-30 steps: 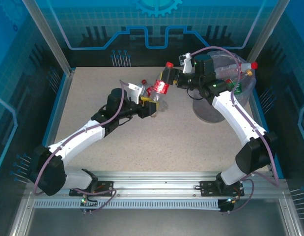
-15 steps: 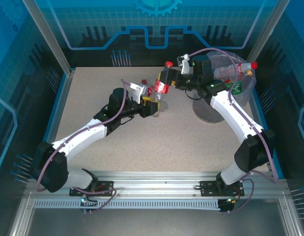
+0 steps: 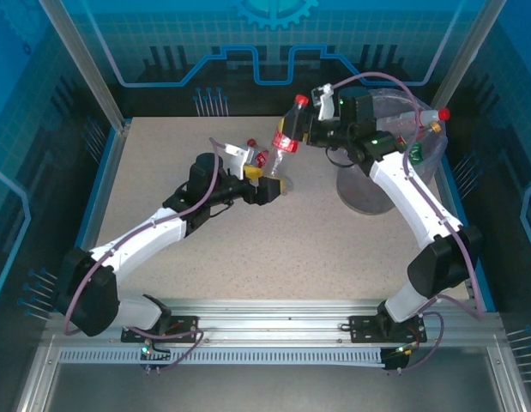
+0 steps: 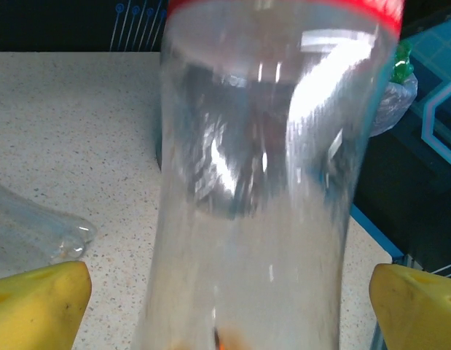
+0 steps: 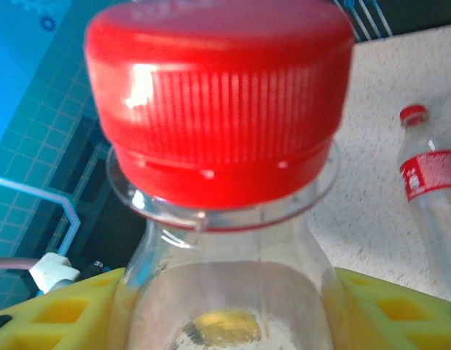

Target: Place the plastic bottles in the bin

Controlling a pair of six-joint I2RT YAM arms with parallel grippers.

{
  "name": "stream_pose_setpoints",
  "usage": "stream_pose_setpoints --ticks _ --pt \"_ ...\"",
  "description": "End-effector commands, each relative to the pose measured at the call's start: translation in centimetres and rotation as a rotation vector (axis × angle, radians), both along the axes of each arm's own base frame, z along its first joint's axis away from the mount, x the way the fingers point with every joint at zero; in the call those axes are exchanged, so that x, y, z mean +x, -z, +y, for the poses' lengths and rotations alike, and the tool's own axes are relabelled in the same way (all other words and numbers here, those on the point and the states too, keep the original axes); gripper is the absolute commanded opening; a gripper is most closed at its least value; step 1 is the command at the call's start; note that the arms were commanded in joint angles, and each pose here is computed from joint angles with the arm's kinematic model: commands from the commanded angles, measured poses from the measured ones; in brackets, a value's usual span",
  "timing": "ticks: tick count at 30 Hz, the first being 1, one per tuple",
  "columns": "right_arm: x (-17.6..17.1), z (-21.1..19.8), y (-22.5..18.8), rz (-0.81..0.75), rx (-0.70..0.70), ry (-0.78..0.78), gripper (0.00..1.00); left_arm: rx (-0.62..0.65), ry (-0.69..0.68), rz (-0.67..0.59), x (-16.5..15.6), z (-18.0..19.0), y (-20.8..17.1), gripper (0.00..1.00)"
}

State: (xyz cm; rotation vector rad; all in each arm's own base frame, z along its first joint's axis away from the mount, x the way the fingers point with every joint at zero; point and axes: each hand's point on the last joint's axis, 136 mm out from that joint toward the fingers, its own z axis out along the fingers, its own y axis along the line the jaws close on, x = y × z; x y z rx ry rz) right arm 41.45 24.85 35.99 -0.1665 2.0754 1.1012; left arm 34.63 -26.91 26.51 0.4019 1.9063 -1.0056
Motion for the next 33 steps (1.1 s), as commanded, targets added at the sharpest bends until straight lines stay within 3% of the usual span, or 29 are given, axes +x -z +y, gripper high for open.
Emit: stream_pose_setpoints --ticks 1,8,13,17,22,33 --pt "0.5 -4.4 -7.2 -0.221 -0.022 0.149 0.57 -0.038 -0.109 -0.027 0.6 2.3 -2.5 0.99" --pt "-0.5 -15.3 -14.5 -0.468 -0.134 0.587 0.52 -0.056 -0.407 0.241 3.8 7.1 1.6 0.99" --pt "-1.3 -22.8 -14.6 -0.532 -0.214 0.916 0.49 -0.074 -0.528 0.411 5.5 8.4 5.2 0.98" --pt "-1.1 -26.8 -13.4 -0.542 -0.190 1.080 0.49 -0.083 -0.561 0.483 6.0 8.4 7.1 0.98" --pt "0.4 -29.2 -11.4 -0.537 -0.157 1.193 0.48 -0.077 -0.595 0.523 5.6 8.8 8.6 0.98" --pt "4.6 -30.7 -6.3 -0.446 -0.169 1.262 0.48 -0.032 -0.636 0.517 4.1 10.3 9.2 0.97"
